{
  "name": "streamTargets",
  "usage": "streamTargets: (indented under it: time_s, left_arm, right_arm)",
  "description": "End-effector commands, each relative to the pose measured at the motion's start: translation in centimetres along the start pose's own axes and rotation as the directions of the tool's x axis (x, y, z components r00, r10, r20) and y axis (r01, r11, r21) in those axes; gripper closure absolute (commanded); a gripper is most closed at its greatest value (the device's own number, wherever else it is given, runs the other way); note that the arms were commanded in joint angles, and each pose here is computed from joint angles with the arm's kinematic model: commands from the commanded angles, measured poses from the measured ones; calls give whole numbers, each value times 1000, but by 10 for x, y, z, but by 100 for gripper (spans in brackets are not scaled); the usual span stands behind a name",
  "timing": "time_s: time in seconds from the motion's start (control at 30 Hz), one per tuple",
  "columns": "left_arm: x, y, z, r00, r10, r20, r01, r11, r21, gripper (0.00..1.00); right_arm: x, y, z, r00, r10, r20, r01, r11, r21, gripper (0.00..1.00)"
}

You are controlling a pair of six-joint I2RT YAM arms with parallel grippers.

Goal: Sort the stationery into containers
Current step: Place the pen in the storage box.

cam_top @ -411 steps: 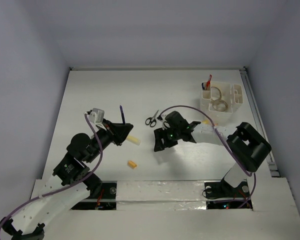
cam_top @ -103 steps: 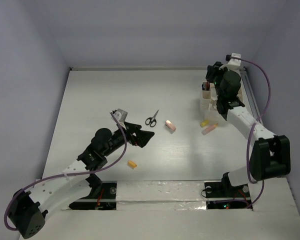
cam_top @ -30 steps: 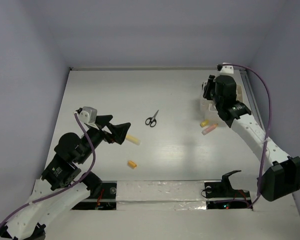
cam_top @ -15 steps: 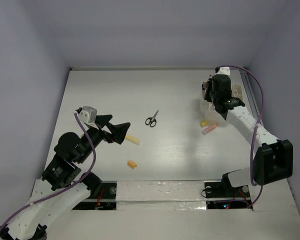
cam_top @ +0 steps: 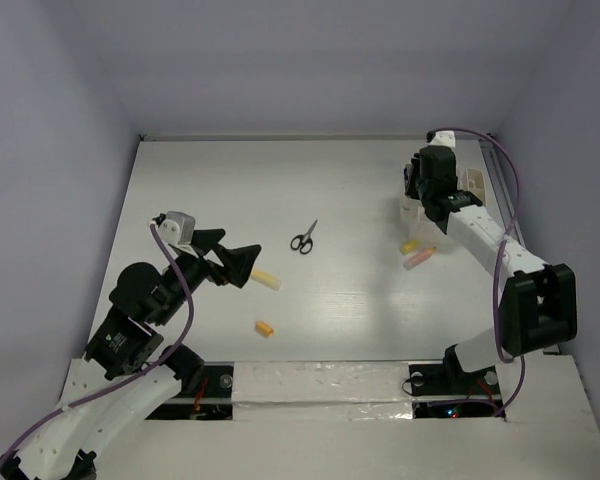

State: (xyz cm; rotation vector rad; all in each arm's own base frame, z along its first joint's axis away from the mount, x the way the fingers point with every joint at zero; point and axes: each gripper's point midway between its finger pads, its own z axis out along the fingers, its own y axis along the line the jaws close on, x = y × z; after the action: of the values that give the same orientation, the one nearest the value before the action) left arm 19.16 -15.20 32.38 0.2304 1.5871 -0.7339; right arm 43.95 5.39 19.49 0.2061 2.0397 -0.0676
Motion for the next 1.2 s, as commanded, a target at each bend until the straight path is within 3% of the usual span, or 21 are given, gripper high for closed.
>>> streamTargets:
  time_s: [0.0, 0.1, 0.3, 0.43, 0.6, 0.7, 0.8, 0.97, 1.03, 1.17]
  left_arm:
    - [-5, -1, 5, 999, 15, 29, -15, 1000, 16, 1]
    - [-5, -2, 5, 1000, 15, 28, -15, 1000, 18, 1]
    - [-4, -1, 6, 1000, 15, 26, -15, 1000, 18, 1]
    - [-4, -2, 7, 1000, 17, 24, -17, 1000, 25, 1]
    - [-4, 0, 7, 1000, 15, 25, -16, 1000, 16, 1]
    - [-4, 0, 7, 1000, 15, 24, -16, 1000, 19, 1]
    - [-3, -1, 8, 1000, 14, 21, -14, 1000, 23, 1]
    - [-4, -2, 9, 1000, 11, 23, -12, 999, 33, 1]
    - [-4, -2, 9, 1000, 10, 23, -11, 999, 37, 1]
    - [-4, -1, 11, 1000, 9, 21, -10, 999, 34, 1]
  right_arm:
    - [-37, -2, -1, 991, 36, 131, -37, 999, 7, 81]
    - [-36, -1, -1, 989, 42, 141, -42, 999, 1, 81]
    - [-18, -6, -5, 991, 45, 122, -46, 999, 5, 64]
    - [-18, -9, -12, 990, 53, 131, -54, 999, 5, 48]
    - [-34, -6, -28, 981, 90, 172, -85, 996, -38, 46]
    - [-43, -4, -42, 974, 115, 196, -102, 992, -74, 47]
    - [-33, 3, -52, 974, 146, 171, -124, 984, -131, 54]
    - [16, 28, -72, 981, 192, 40, -171, 937, -305, 84]
    - [37, 62, -85, 985, 170, -23, -164, 895, -415, 86]
    - [84, 124, -88, 993, 18, -113, -70, 874, -481, 84]
